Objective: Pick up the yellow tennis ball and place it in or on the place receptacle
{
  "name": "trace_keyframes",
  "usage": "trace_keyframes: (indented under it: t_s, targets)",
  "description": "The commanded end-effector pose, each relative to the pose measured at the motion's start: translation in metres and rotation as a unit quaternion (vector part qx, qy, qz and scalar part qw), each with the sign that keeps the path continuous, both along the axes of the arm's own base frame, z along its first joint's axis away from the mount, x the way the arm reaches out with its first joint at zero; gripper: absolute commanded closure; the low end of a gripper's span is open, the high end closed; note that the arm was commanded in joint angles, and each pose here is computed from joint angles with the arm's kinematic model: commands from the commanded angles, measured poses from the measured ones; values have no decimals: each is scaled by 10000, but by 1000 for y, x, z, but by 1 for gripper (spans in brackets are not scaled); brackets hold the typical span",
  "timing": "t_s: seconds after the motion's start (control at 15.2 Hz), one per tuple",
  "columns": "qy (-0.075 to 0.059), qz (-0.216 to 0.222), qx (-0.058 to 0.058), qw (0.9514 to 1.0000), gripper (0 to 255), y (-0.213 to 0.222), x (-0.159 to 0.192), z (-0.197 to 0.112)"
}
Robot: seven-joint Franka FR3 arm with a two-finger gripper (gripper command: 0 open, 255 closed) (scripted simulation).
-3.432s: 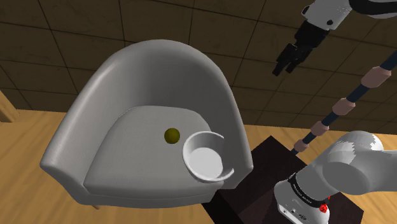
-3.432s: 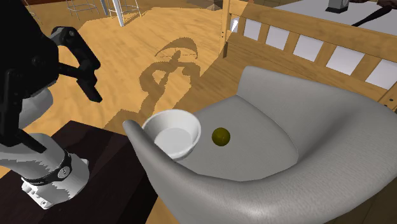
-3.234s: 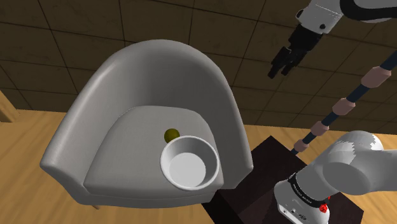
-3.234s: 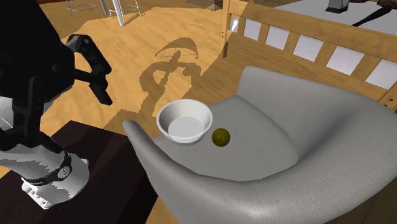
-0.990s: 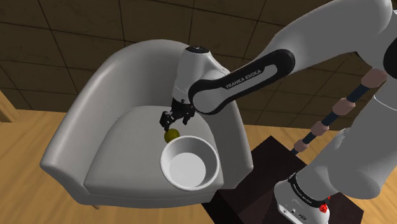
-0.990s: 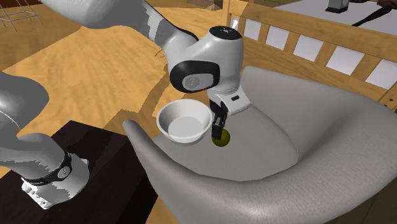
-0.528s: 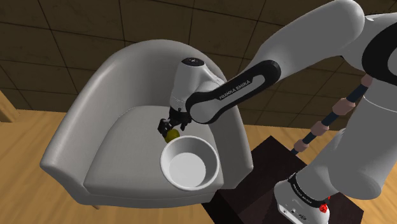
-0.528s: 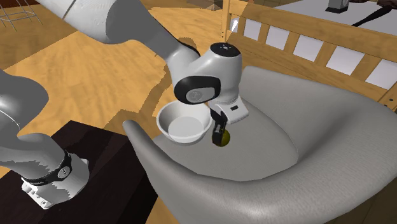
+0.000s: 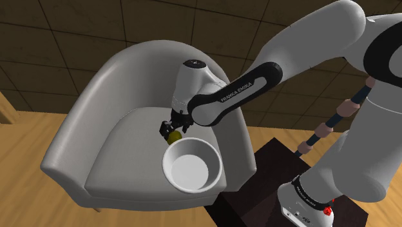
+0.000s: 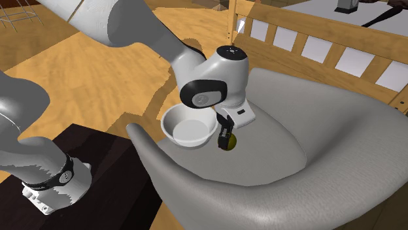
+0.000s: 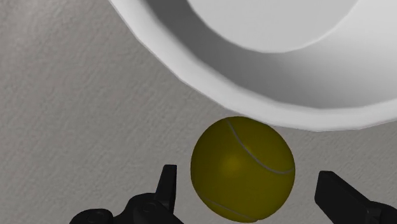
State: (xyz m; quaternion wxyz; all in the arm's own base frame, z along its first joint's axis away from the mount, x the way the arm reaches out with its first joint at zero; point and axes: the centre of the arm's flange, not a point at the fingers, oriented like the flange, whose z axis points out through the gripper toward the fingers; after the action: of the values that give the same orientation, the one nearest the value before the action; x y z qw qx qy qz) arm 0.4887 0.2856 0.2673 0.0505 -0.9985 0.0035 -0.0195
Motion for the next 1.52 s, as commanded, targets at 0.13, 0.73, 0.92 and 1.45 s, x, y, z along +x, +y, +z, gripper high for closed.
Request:
trace_keyframes:
  t_s: [0.13, 0.73, 0.92, 1.45]
  targets:
    - [0, 0, 0, 10000, 255, 0, 0, 0]
    - [0, 0, 0, 10000, 255, 0, 0, 10]
    - [0, 0, 0, 10000, 255, 0, 0, 26]
    - [0, 0, 0, 10000, 255, 0, 0, 69]
